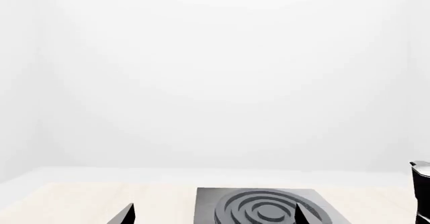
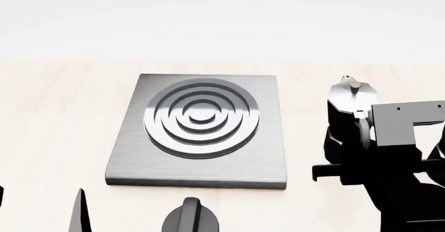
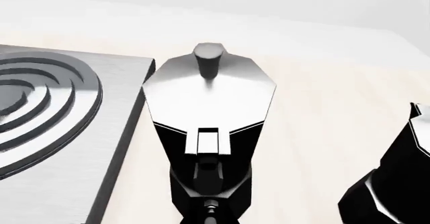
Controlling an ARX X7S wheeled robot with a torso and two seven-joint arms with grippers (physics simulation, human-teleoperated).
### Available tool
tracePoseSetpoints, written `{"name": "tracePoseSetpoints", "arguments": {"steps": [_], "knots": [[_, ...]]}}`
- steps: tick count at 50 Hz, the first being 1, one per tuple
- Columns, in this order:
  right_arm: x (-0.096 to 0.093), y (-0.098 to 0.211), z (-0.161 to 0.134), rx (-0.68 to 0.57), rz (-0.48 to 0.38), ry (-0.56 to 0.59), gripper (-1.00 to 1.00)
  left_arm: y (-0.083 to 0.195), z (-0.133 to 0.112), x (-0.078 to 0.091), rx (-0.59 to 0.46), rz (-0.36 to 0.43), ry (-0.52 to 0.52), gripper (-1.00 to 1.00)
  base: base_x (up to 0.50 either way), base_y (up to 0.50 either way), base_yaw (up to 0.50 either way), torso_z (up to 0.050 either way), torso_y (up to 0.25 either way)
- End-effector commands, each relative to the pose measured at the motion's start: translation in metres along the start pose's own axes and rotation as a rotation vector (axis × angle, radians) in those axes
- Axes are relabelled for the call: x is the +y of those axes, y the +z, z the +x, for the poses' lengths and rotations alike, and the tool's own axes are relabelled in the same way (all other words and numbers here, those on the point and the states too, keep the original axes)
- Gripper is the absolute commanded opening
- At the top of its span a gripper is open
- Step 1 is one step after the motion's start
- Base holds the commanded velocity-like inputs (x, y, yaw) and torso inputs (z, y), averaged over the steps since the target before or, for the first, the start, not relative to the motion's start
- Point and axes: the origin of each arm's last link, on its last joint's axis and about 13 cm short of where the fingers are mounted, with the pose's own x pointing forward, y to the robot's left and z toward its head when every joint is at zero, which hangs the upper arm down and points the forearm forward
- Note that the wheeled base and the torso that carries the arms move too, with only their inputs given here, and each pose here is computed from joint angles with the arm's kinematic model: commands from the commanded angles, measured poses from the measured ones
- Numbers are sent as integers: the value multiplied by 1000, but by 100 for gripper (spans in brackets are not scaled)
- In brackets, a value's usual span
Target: Put both moka pots on the stove.
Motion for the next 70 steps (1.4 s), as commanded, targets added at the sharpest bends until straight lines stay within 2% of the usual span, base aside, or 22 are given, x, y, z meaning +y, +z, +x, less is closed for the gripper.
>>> {"name": "tracePoseSetpoints", "arguments": {"steps": [1,5,6,8,9,10,14,21,27,33,44,55,62,70], "knots": [[12,32,-18,-157,-32,21,-100,-3,2,-1,15,-19,24,100,0,0,0,0,0],[18,42,-26,-199,-44,42,-100,-4,2,-1,27,3,24,100,0,0,0,0,0],[20,46,-28,-212,-48,46,-100,-4,1,0,26,39,26,100,0,0,0,0,0],[21,49,-31,-226,-48,52,-100,-3,1,0,38,35,20,100,0,0,0,0,5],[22,51,-32,-231,-53,57,-100,-3,1,0,35,67,22,100,0,0,0,0,0],[24,54,-34,-241,-55,65,-100,-2,0,0,47,36,0,100,0,0,0,0,0],[28,59,-32,-249,-62,74,-100,0,-2,0,17,32,-38,100,0,0,0,0,0],[37,75,-29,-282,-53,117,-100,0,-2,0,15,29,-33,100,0,0,0,0,1],[48,90,-20,-297,-47,169,-100,1,-3,0,10,28,-35,100,0,0,0,0,0],[59,102,-10,-334,-79,229,-100,1,-3,0,12,35,-40,100,0,0,0,0,2],[75,111,20,-310,-51,289,-100,0,-1,0,14,42,-35,100,0,0,0,0,1],[106,128,42,-327,-6,393,-100,-1,-2,-1,14,46,-40,100,0,0,0,0,1],[128,122,58,-311,8,428,-100,0,-2,0,14,41,-37,100,0,0,0,0,1],[141,113,60,-296,30,439,-100,0,-1,0,13,41,-36,100,0,0,0,0,0]]}}
